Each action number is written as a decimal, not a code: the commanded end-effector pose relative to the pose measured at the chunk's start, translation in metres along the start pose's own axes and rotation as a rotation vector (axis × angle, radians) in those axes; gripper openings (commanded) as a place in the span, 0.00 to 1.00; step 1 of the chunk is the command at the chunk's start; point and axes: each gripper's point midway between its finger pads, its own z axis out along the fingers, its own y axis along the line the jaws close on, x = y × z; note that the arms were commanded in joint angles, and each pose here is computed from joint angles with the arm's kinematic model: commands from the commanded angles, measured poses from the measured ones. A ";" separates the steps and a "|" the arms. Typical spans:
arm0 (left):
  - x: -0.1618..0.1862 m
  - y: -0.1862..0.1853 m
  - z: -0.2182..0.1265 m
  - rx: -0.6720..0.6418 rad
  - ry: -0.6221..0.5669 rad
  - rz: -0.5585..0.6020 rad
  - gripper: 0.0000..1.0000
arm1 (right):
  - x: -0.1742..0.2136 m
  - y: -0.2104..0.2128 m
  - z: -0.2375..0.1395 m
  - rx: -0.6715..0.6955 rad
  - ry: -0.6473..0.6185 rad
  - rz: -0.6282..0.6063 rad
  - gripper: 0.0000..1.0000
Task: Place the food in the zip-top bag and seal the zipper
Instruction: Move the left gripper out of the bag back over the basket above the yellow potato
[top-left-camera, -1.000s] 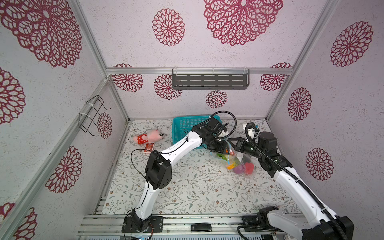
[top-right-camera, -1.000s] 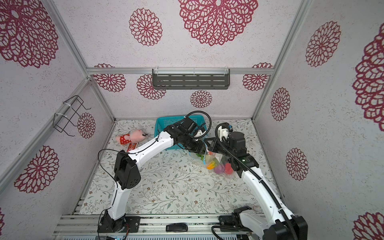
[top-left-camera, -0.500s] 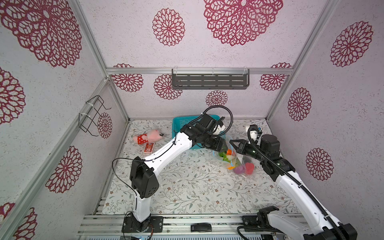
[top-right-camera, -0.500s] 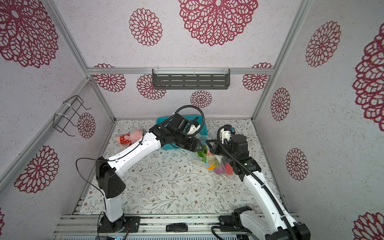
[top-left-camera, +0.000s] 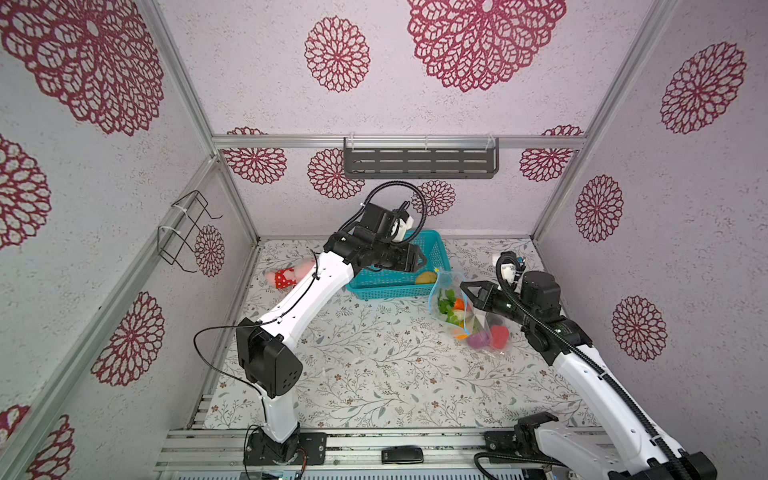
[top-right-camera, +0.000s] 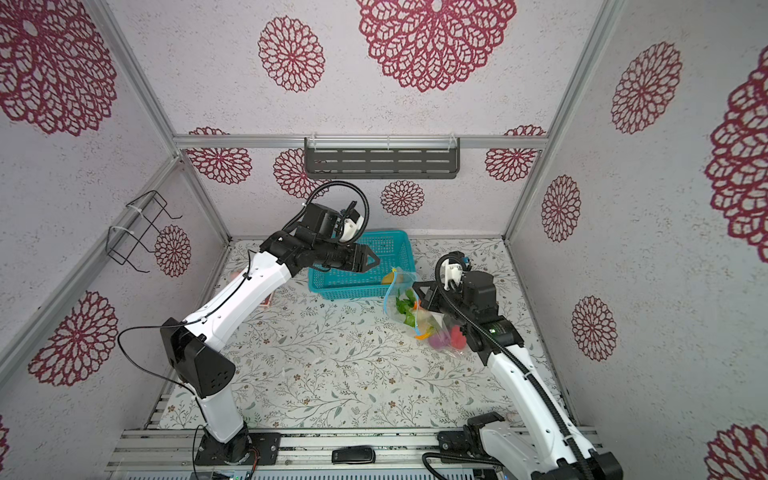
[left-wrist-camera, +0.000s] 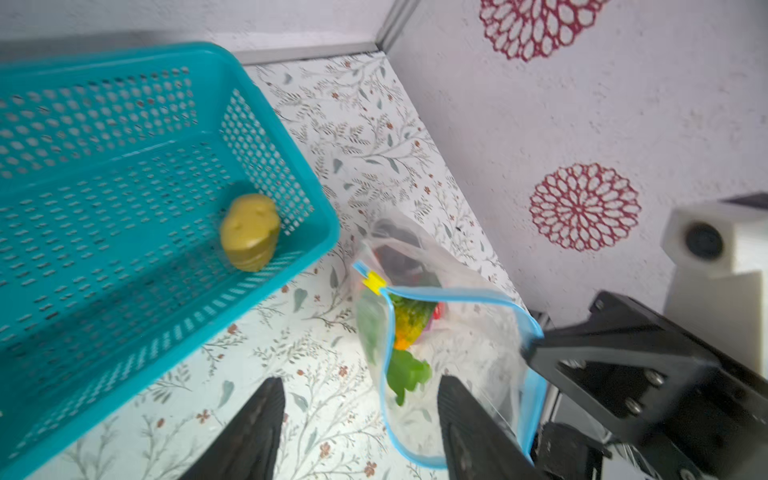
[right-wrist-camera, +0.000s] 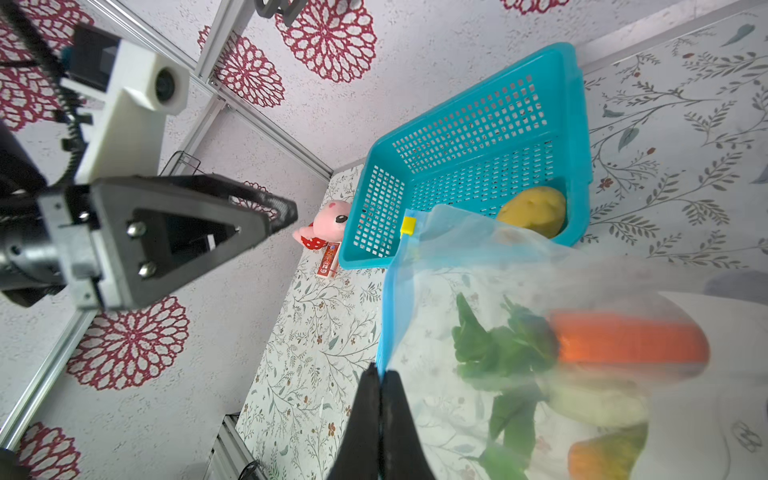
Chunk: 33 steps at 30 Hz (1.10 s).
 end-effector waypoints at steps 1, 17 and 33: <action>-0.008 0.020 0.018 -0.029 0.002 -0.002 0.67 | -0.007 0.003 -0.009 0.007 -0.042 -0.025 0.00; -0.012 0.086 0.124 -0.029 0.058 -0.065 0.70 | -0.011 0.001 -0.005 0.026 -0.032 -0.033 0.00; 0.014 0.111 0.192 -0.051 0.098 -0.034 0.75 | -0.027 0.015 0.000 0.003 -0.021 -0.050 0.00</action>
